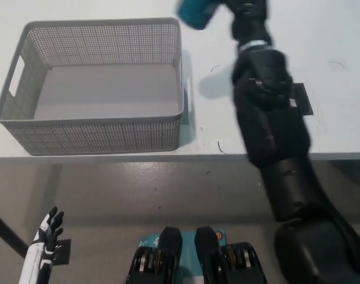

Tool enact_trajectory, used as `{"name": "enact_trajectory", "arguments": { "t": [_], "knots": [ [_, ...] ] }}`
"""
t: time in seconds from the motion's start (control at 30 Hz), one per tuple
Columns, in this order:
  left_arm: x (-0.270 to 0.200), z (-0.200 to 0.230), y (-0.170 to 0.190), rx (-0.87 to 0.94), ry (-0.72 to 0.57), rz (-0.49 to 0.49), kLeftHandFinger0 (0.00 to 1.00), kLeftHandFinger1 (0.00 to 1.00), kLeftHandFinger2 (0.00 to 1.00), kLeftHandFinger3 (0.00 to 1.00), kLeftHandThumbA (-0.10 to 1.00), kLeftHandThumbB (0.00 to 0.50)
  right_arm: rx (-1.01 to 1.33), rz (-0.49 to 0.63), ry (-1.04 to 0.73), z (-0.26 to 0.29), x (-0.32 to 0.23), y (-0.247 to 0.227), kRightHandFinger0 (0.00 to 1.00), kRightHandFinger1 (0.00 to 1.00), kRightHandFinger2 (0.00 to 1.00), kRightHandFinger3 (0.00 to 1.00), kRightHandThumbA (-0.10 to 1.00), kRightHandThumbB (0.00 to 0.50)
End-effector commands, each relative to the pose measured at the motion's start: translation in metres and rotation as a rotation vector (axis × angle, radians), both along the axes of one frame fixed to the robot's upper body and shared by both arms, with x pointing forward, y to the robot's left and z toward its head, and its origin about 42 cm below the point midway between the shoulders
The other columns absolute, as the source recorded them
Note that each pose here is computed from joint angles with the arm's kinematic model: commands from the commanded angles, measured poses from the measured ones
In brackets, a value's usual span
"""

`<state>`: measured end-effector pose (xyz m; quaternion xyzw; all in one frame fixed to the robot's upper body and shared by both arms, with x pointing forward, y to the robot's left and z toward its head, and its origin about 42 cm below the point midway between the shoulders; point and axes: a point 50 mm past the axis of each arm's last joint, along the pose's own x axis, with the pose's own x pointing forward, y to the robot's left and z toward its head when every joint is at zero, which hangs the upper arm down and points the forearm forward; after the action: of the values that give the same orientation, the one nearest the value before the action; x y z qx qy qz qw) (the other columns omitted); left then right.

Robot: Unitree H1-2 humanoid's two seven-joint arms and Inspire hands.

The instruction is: Use the right hand to pick up an air purifying spray and put it inside a container

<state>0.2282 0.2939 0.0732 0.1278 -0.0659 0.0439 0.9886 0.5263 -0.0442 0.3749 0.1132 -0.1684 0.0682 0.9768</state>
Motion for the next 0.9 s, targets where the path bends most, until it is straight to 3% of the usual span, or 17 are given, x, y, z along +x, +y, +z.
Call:
{"name": "enact_trajectory", "arguments": {
  "t": [0.0,0.2,0.3,0.37,0.4,0.43,0.47,0.5,0.53,0.6,0.7,0.87],
  "knots": [
    [-0.001,0.006,-0.001,0.005,-0.032,-0.015,1.0,1.0,1.0,1.0,1.0,0.261,-0.073,0.111,-0.099,0.043,-0.008,0.055,0.44,0.41,0.42,0.39,-0.1,0.434],
    [-0.001,0.006,-0.005,0.008,-0.032,-0.021,1.0,1.0,1.0,1.0,1.0,0.269,-0.133,0.167,-0.038,0.02,-0.011,0.088,0.39,0.39,0.43,0.42,-0.1,0.427],
    [-0.001,0.008,-0.008,0.012,-0.023,-0.028,1.0,1.0,1.0,1.0,1.0,0.271,-0.172,0.171,-0.018,0.003,-0.013,0.099,0.44,0.42,0.44,0.43,-0.1,0.424],
    [-0.002,0.009,-0.008,0.019,-0.026,-0.035,1.0,1.0,1.0,1.0,1.0,0.258,-0.179,0.187,0.002,-0.008,-0.015,0.102,0.5,0.48,0.51,0.48,-0.1,0.422],
    [-0.002,0.009,-0.009,0.019,-0.028,-0.033,1.0,1.0,1.0,1.0,1.0,0.246,-0.196,0.227,0.039,-0.015,-0.014,0.104,0.52,0.75,0.92,0.87,0.02,0.459],
    [-0.002,0.009,-0.008,0.023,-0.029,-0.031,1.0,1.0,1.0,1.0,1.0,0.248,-0.211,0.251,0.046,-0.018,-0.014,0.105,0.61,0.88,1.0,1.0,0.16,0.492],
    [-0.002,0.009,-0.008,0.024,-0.025,-0.03,1.0,1.0,1.0,1.0,1.0,0.254,-0.241,0.283,0.046,-0.024,-0.013,0.105,0.94,1.0,1.0,1.0,0.25,0.5],
    [-0.002,0.01,-0.008,0.027,-0.023,-0.031,1.0,1.0,1.0,1.0,1.0,0.266,-0.256,0.303,0.048,-0.028,-0.013,0.104,1.0,1.0,1.0,1.0,0.38,0.5],
    [-0.003,0.01,-0.007,0.028,-0.022,-0.032,1.0,1.0,1.0,1.0,1.0,0.274,-0.277,0.32,0.053,-0.033,-0.012,0.103,1.0,1.0,1.0,1.0,0.5,0.5],
    [-0.001,0.012,-0.007,0.025,-0.026,-0.038,1.0,1.0,1.0,1.0,1.0,0.268,-0.303,0.327,0.056,-0.038,-0.01,0.101,1.0,1.0,1.0,1.0,0.59,0.5],
    [0.0,0.011,-0.007,0.024,-0.031,-0.04,1.0,1.0,1.0,1.0,1.0,0.248,-0.306,0.341,0.066,-0.043,-0.009,0.097,1.0,1.0,1.0,1.0,0.6,0.5],
    [0.0,0.012,-0.004,0.023,-0.027,-0.039,1.0,1.0,1.0,1.0,1.0,0.268,-0.32,0.35,0.062,-0.042,-0.007,0.093,1.0,1.0,1.0,1.0,0.57,0.5]
  ]
}}
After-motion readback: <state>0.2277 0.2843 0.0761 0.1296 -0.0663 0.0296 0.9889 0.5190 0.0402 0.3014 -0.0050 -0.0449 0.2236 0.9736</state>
